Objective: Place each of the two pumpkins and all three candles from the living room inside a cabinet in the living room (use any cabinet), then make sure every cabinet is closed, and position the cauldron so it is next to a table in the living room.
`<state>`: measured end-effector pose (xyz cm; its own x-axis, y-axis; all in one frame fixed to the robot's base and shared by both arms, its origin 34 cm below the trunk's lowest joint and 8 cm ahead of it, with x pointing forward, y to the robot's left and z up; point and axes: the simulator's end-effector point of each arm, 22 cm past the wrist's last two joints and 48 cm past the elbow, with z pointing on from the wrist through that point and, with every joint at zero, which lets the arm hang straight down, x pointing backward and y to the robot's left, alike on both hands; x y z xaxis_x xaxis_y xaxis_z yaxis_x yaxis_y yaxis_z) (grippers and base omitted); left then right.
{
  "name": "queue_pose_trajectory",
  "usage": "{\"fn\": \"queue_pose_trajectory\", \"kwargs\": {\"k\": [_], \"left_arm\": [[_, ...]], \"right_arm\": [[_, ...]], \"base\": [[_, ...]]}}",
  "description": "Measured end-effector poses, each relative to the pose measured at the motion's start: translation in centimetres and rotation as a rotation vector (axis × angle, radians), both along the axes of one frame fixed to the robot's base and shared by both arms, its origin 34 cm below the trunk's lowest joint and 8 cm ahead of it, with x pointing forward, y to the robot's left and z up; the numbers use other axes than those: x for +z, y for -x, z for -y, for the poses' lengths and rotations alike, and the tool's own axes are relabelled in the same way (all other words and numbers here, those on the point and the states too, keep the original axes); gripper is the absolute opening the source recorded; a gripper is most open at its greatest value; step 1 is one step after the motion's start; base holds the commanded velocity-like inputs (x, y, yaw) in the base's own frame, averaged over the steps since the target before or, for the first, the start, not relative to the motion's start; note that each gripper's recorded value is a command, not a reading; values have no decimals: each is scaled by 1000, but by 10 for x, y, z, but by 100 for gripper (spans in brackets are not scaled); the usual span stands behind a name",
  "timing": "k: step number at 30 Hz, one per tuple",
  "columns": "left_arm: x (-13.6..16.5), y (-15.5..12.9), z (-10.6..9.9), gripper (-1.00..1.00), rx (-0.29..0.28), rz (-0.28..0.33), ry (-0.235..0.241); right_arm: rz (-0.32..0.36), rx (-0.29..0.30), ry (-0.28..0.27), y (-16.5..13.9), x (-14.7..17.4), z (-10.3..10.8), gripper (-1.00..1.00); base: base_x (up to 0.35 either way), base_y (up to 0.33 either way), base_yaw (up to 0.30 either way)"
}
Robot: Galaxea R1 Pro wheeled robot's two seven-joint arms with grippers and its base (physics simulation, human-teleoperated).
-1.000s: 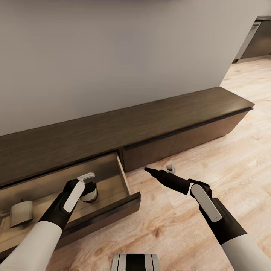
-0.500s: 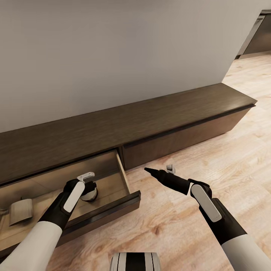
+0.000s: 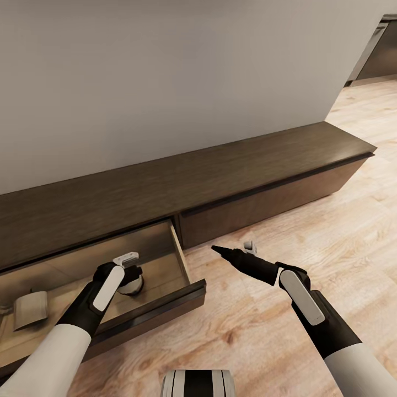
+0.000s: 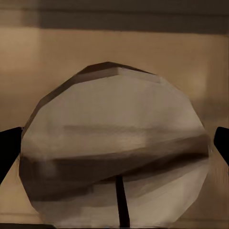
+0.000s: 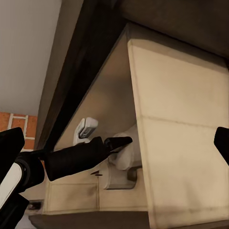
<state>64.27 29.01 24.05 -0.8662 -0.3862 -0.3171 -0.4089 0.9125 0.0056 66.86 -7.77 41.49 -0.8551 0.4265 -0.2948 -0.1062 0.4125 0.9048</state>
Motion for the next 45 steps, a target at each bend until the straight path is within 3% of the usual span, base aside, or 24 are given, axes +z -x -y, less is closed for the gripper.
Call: {"fn": "queue_pose_trajectory", "kwargs": {"k": [11,29,45], "left_arm": [[0,0,0,100,1,0,1],[43,-16,-1,100,14,67,14],[83,-29,-1,100,15,134,19]], "right_arm": [[0,0,-1,0,0,0,100],[74,0,-3,-4,46,0,100],[140,-1,-3,-6,86,0,100]], "base": [[0,0,0],[-2,0,0],[-117,12,0]]}}
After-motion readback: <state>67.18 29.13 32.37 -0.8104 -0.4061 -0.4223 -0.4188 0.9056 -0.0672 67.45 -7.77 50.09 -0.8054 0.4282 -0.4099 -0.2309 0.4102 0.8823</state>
